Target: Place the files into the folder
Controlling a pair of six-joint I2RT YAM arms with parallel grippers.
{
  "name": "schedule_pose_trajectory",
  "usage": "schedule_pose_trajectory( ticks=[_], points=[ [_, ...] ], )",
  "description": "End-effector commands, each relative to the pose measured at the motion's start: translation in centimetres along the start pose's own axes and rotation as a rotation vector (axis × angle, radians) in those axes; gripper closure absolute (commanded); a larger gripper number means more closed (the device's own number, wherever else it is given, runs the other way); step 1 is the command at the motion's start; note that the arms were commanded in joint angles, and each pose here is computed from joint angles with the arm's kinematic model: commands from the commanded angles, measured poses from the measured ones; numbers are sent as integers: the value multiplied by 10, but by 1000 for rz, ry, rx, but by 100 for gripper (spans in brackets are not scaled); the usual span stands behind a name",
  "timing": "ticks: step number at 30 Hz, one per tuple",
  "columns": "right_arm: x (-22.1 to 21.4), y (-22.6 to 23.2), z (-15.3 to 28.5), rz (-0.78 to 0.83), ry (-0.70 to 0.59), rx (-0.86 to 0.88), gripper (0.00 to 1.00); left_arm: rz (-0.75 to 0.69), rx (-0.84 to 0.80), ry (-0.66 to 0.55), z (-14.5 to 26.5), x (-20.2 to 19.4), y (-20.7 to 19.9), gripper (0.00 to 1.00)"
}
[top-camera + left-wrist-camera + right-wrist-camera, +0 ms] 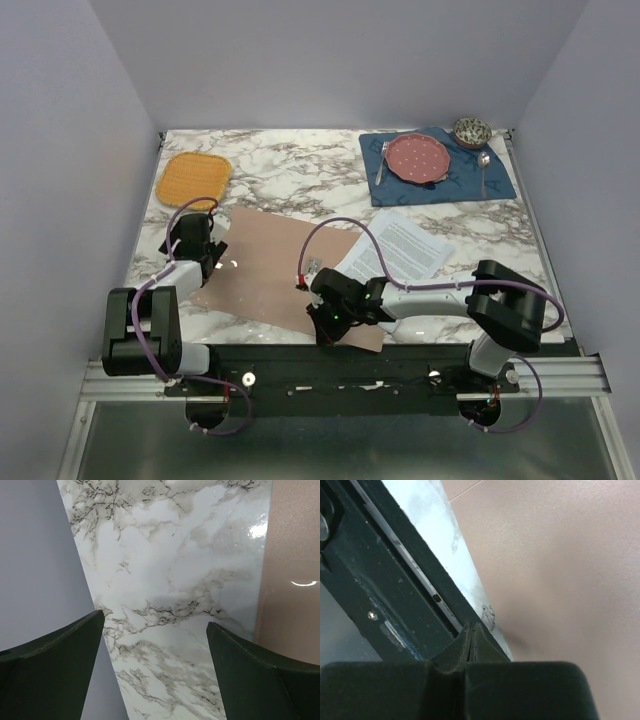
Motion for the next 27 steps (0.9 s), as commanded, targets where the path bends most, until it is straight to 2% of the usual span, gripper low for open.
schedule_pose_trajectory(
  ticks=[1, 8, 17, 27],
  points=[
    [-5, -19, -8, -3, -12, -98, 99, -64, -140, 139, 8, -44, -41, 1],
    [-10, -45, -7, -36, -32, -214, 99, -138, -166, 92, 20, -40, -53, 1],
    [-17, -89, 16, -109, -77, -328, 99, -226, -223, 84, 31, -48, -74, 1],
    [-23, -93, 28, -144, -90, -328, 99, -318, -268, 35, 51, -43, -95, 1]
  ],
)
Point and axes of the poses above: each gripper's point midway between its finger pads, its own z axis back along the fingers, its own y axis along the line the jaws close on, x = y × z, the point moved 1 cm from there along z, back along the fingers, and after that the axes turned 1 degree about z, right-handed, at the moved point
